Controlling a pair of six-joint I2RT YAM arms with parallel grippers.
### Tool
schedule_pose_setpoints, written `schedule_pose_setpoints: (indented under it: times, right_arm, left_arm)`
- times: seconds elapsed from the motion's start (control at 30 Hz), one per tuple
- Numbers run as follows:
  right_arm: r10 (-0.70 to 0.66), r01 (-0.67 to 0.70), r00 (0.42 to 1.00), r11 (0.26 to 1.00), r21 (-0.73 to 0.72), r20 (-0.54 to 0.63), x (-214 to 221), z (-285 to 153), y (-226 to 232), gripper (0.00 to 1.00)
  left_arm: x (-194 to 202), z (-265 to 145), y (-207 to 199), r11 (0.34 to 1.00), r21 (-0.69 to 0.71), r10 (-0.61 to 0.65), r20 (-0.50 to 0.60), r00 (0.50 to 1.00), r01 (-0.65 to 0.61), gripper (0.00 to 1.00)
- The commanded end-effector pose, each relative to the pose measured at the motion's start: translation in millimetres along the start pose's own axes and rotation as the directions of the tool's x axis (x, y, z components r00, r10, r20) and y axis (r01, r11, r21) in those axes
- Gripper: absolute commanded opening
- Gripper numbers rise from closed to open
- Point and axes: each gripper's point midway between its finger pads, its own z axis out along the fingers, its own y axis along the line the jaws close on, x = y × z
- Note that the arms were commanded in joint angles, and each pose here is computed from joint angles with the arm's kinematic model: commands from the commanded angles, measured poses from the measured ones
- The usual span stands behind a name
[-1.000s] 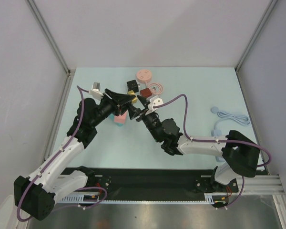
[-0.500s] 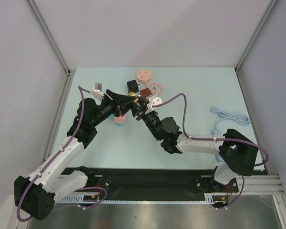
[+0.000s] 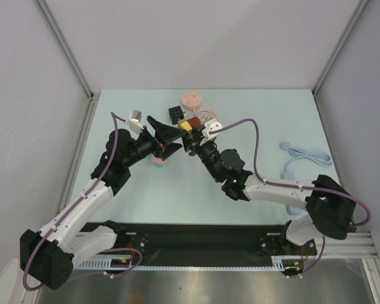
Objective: Insert the plug
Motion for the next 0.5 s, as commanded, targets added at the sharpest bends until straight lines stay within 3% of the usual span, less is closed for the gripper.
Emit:
schedule_pose_setpoints:
  times: [0.0,0.1,0.13,0.2,0.23,0.27,0.3,0.33,0.4,0.43,0.47]
  right_arm:
    - [0.099,-0.095,0.994,0.992,0.087,-0.052,-16,-10,-39,0.00]
    - [0.138,-0.103,0.973,0.977,0.188,-0.183,-6,-31,-84,0.00]
    - [0.144,-0.095,0.966,0.970,0.226,-0.214,-7,-40,-98,0.00]
    - [0.224,-0.048,0.893,0.910,0.413,-0.390,10,-87,-157,0.00]
    - [0.231,-0.065,0.914,0.896,0.440,-0.334,-13,-84,-173,0.00]
    - [0.277,-0.006,0.845,0.860,0.510,-0.457,8,-117,-197,0.00]
    - [0.302,0.009,0.825,0.839,0.544,-0.478,1,-130,-213,0.00]
    - [0.337,0.054,0.810,0.772,0.633,-0.480,-5,-152,-252,0.00]
    - [0.376,0.161,0.724,0.723,0.672,-0.578,-5,-189,-275,0.00]
    - [0.450,0.204,0.661,0.661,0.722,-0.600,2,-217,-297,0.00]
    - [0.468,0.205,0.645,0.655,0.727,-0.603,-3,-222,-302,0.00]
  left_arm:
    - [12,2,-5,0.996,0.023,0.086,-0.081,0.993,-0.085,1.00]
    - [15,6,10,0.993,-0.006,0.116,-0.103,0.988,-0.118,1.00]
    - [15,6,10,0.984,0.001,0.179,-0.108,0.978,-0.180,1.00]
    - [21,6,29,0.960,-0.083,0.251,-0.171,0.953,-0.268,1.00]
    - [17,9,22,0.943,-0.061,0.312,-0.167,0.935,-0.326,1.00]
    - [20,6,39,0.923,-0.149,0.322,-0.208,0.924,-0.355,1.00]
    - [18,5,44,0.898,-0.187,0.356,-0.225,0.907,-0.399,1.00]
    - [13,9,42,0.851,-0.194,0.439,-0.248,0.863,-0.489,1.00]
    - [14,6,58,0.778,-0.284,0.480,-0.306,0.822,-0.560,1.00]
    - [11,10,56,0.735,-0.282,0.530,-0.329,0.782,-0.617,1.00]
    - [20,9,60,0.708,-0.279,0.541,-0.375,0.752,-0.649,1.00]
